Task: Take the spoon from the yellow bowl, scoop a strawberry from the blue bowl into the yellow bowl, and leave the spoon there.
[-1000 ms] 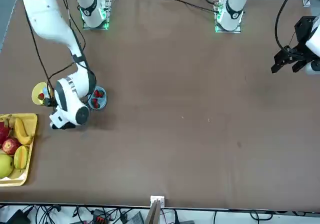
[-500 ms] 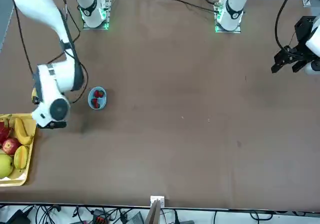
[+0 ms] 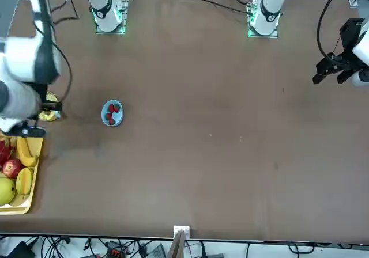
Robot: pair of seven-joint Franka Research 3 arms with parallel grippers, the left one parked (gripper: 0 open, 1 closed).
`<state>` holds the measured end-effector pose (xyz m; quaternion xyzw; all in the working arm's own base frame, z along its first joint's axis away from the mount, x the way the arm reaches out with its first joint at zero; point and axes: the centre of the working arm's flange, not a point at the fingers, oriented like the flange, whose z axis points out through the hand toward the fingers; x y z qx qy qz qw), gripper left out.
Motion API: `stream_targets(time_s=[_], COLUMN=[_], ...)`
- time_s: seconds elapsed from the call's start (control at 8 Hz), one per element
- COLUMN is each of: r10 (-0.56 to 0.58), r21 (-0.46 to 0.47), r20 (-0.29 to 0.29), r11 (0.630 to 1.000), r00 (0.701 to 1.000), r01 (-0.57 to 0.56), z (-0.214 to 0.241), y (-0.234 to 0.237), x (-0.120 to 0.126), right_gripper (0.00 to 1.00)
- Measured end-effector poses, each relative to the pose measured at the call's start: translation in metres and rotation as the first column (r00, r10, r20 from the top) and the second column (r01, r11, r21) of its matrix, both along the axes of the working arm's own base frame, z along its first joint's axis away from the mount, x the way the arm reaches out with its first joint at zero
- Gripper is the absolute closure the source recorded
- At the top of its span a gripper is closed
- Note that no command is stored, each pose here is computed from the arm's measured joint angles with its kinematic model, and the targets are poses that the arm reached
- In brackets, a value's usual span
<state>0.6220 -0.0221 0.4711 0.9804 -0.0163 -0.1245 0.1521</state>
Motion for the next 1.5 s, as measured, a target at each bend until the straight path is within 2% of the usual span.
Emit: stream_targets(time_s=[0.25, 0.5, 0.62, 0.88, 1.25, 1.5], r10=[-0.021, -0.078, -0.096, -0.075, -0.051, -0.042], r21=[0.106, 0.279, 0.324, 0.339, 0.337, 0.342], r20=[0.046, 0.104, 0.135, 0.186, 0.224, 0.243], r11=[0.994, 0.959, 0.945, 0.941, 0.941, 0.939], r00=[0.999, 0.992, 0.986, 0.98, 0.973, 0.969], r01=[0.016, 0.047, 0.048, 0.007, -0.028, -0.045], z=[0.034, 0.071, 0.091, 0.126, 0.155, 0.166], y=[-0.004, -0.019, -0.019, -0.001, 0.013, 0.017], x=[-0.011, -0.025, -0.032, -0.049, -0.083, -0.095], right_gripper=[0.0, 0.0, 0.0, 0.0, 0.0, 0.0])
